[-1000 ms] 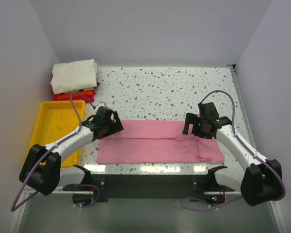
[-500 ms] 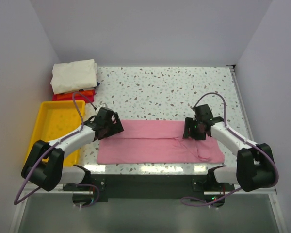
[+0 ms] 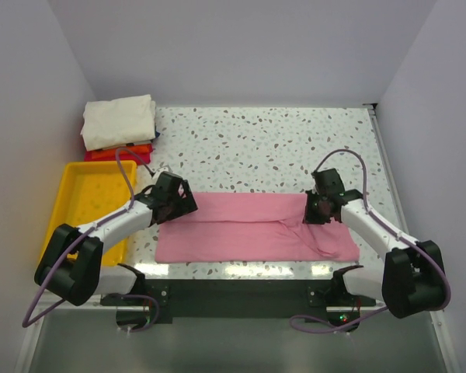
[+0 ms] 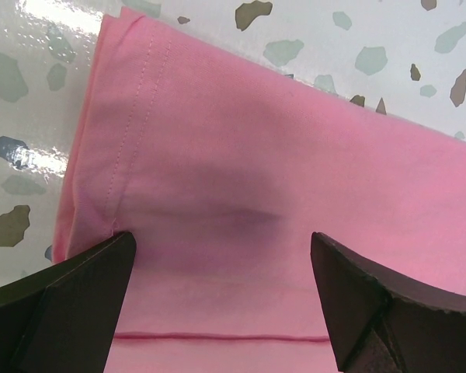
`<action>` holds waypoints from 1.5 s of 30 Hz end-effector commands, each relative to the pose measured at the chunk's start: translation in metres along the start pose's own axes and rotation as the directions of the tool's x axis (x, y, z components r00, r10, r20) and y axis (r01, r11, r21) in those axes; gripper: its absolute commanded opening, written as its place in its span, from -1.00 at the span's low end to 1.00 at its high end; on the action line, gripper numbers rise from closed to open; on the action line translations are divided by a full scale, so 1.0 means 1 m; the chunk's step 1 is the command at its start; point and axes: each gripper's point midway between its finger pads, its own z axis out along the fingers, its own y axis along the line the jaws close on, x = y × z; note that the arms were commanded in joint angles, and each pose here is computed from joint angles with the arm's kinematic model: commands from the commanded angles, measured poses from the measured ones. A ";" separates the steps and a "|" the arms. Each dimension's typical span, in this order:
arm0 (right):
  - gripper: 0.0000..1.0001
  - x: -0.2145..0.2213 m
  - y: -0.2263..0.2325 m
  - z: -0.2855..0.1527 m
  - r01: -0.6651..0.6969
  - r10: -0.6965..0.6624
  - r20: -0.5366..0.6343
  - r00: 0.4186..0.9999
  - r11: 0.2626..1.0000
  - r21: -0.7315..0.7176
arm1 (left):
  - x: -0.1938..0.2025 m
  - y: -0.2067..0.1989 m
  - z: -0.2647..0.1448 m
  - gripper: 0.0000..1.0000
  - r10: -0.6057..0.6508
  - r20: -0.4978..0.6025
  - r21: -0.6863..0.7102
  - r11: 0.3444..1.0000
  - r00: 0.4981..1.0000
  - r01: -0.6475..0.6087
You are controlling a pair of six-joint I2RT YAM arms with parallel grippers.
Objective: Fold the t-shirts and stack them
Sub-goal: Fold the tshirt
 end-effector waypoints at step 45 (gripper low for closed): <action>0.97 0.062 0.079 -0.042 -0.051 0.005 -0.097 0.995 0.874 -0.483 | -0.010 0.003 0.001 1.00 0.021 0.031 -0.039 0.999 0.999 -0.019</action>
